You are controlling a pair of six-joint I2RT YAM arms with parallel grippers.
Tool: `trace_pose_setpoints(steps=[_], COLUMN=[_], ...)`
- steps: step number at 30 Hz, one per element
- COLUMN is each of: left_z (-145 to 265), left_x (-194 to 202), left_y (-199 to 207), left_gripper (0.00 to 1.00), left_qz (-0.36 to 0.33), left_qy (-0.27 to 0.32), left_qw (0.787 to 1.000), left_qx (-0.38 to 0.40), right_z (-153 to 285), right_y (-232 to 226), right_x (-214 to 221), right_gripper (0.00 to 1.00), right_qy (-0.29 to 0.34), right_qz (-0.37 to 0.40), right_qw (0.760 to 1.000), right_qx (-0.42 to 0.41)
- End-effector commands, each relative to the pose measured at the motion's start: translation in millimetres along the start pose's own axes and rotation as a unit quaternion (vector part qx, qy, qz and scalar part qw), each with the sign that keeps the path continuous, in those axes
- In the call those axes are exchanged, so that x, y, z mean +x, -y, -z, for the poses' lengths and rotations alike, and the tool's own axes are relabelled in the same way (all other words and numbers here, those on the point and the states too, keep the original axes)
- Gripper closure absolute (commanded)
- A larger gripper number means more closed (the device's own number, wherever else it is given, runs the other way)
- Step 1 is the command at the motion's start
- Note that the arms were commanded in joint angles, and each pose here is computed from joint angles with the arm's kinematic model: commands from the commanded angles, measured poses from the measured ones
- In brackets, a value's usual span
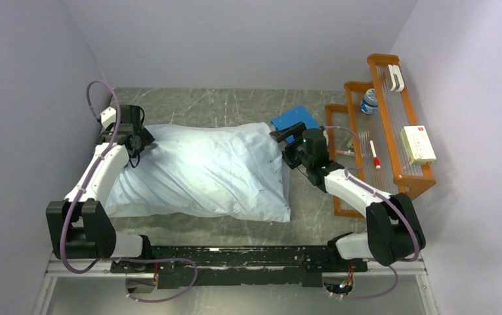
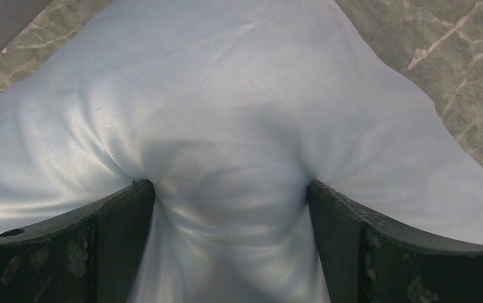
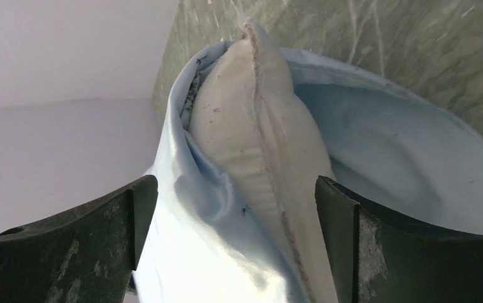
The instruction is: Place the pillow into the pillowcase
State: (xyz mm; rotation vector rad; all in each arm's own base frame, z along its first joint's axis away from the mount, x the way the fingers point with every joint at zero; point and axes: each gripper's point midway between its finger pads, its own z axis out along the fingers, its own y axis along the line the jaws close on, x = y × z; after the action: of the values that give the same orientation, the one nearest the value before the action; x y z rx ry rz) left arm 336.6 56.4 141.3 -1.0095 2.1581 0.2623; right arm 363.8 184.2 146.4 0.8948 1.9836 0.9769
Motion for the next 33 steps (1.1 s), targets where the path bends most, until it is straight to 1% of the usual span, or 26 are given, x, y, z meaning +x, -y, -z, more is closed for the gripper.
trace_pose_setpoints(steps=[1, 3, 4, 6, 8, 11, 13, 16, 20, 22, 25, 28, 30, 33], left_z=[-8.5, -8.7, -8.8, -8.7, -9.1, -9.8, -10.2, -11.7, -12.8, -12.4, -10.8, -10.1, -8.8, -4.6], left_x=[9.3, 10.1, 10.6, 12.1, 13.7, 14.7, 15.2, 17.6, 22.3, 23.1, 21.5, 22.0, 19.9, 11.2], left_y=[-22.9, -26.6, -27.6, -29.4, -30.5, -32.4, -32.4, -33.9, -36.7, -37.9, -38.6, -38.5, -38.9, -38.9], left_gripper=[0.03, 0.03, 0.03, 0.03, 0.03, 0.03, 0.03, 0.03, 0.03, 0.03, 0.03, 0.03, 0.03, 0.03], left_qz=[-0.035, -0.037, -0.038, -0.039, -0.038, -0.040, -0.042, -0.044, -0.046, -0.046, -0.044, -0.044, -0.045, -0.051], left_qy=[0.001, 0.003, 0.004, 0.003, 0.004, 0.005, 0.004, 0.002, -0.003, -0.003, 0.000, -0.001, 0.001, 0.010], left_qw=[0.998, 0.998, 0.998, 0.998, 0.998, 0.998, 0.998, 0.997, 0.997, 0.997, 0.997, 0.997, 0.997, 0.997], left_qx=[-0.044, -0.050, -0.051, -0.053, -0.053, -0.055, -0.055, -0.058, -0.061, -0.062, -0.062, -0.060, -0.062, -0.065], right_z=[-10.5, -17.1, -19.5, -20.7, -12.2, 8.3, 24.0, 43.6, 38.6, 17.9, -8.4, -29.8, -37.7, -33.2], right_y=[-27.7, -36.3, -44.8, -66.4, -91.8, -131.2, -155.4, -185.8, -200.9, -193.0, -185.5, -179.6, -168.0, -147.5], right_x=[1.3, 5.2, 5.8, 11.4, 9.3, -0.6, -12.5, -28.2, -42.9, -46.1, -53.5, -59.2, -60.4, -53.7], right_gripper=[0.00, 0.00, 0.01, 0.02, 0.03, 0.02, 0.00, 0.00, 0.00, 0.00, 0.00, 0.00, 0.00, 0.00], right_qy=[0.019, 0.010, 0.009, -0.009, -0.007, 0.037, 0.085, 0.144, 0.189, 0.198, 0.206, 0.198, 0.178, 0.137], right_qz=[-0.076, -0.081, -0.081, -0.079, -0.070, -0.015, 0.027, 0.090, 0.163, 0.194, 0.242, 0.280, 0.292, 0.292], right_qw=[0.996, 0.996, 0.995, 0.989, 0.980, 0.970, 0.963, 0.945, 0.930, 0.932, 0.928, 0.924, 0.931, 0.944], right_qx=[-0.035, -0.046, -0.063, -0.125, -0.188, -0.240, -0.254, -0.280, -0.270, -0.232, -0.195, -0.172, -0.130, -0.074])
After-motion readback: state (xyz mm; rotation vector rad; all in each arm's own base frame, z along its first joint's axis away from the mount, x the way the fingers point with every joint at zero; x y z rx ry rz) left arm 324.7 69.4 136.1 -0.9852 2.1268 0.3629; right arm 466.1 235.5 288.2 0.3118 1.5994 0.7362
